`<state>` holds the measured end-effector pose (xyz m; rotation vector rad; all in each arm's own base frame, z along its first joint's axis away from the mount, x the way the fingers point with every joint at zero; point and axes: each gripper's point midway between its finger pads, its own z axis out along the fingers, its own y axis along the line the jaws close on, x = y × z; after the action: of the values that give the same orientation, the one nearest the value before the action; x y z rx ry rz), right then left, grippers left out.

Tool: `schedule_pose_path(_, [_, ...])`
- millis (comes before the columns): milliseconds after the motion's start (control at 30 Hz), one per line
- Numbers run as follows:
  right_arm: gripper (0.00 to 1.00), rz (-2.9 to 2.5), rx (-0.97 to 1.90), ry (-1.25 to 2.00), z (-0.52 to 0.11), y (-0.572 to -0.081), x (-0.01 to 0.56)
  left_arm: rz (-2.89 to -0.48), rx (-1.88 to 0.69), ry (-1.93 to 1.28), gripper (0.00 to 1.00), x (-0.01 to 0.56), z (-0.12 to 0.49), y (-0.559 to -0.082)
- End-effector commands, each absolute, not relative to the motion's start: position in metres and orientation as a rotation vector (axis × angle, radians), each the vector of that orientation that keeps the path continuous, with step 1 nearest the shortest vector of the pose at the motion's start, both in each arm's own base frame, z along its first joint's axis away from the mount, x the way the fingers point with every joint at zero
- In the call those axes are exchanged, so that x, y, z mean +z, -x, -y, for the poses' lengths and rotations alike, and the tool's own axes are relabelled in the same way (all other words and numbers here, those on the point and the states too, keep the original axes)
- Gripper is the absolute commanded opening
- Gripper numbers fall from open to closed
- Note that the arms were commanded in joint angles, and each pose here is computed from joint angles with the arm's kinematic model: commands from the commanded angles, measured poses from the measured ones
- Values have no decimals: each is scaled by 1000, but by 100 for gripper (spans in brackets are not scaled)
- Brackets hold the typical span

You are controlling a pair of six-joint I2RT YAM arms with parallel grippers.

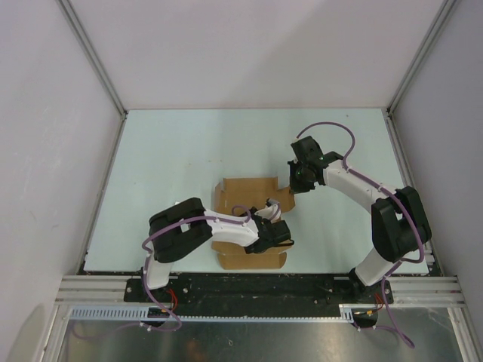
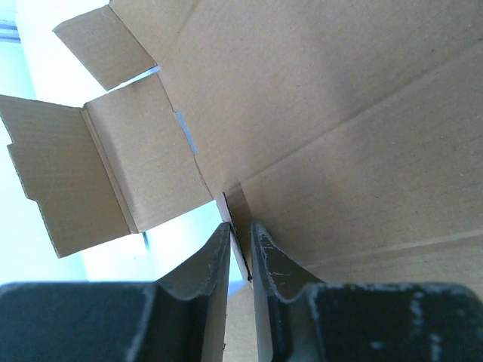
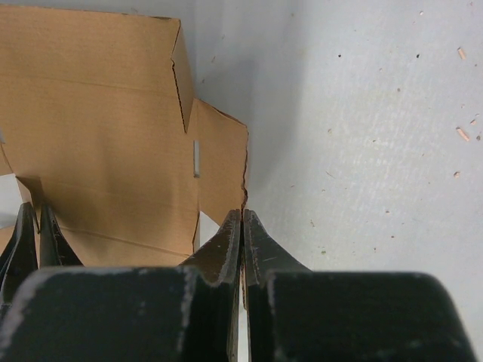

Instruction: Fold the paper box

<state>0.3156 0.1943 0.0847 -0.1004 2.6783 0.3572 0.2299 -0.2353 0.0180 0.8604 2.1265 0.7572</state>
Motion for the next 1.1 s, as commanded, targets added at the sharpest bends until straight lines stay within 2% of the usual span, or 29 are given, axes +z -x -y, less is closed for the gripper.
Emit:
schedule_pose_path(0, [0,-2659,425,109,-205,-311,94,-2115,760,-852,22,19,240,-230])
schedule_pose_path(200, [0,-2655,430,106,-206,-311,95,-2106,769,-850,23,23,240,-230])
schedule_pose_path(267, [0,-2650,431,109,-206,-312,97,-2096,747,-824,29,35,241,-231])
schedule_pose_path(433, [0,-2633,432,112,-206,-313,101,-2080,645,-740,32,80,251,-235])
schedule_pose_path(733, [0,-2593,428,185,-203,-315,110,-2079,213,-450,51,183,252,-235])
schedule_pose_path(900, [0,-2502,448,361,-207,-321,124,-2082,-69,-196,54,229,211,-248])
schedule_pose_path(1067, [0,-2373,584,569,-227,-335,138,-2050,-320,-106,58,249,183,-249])
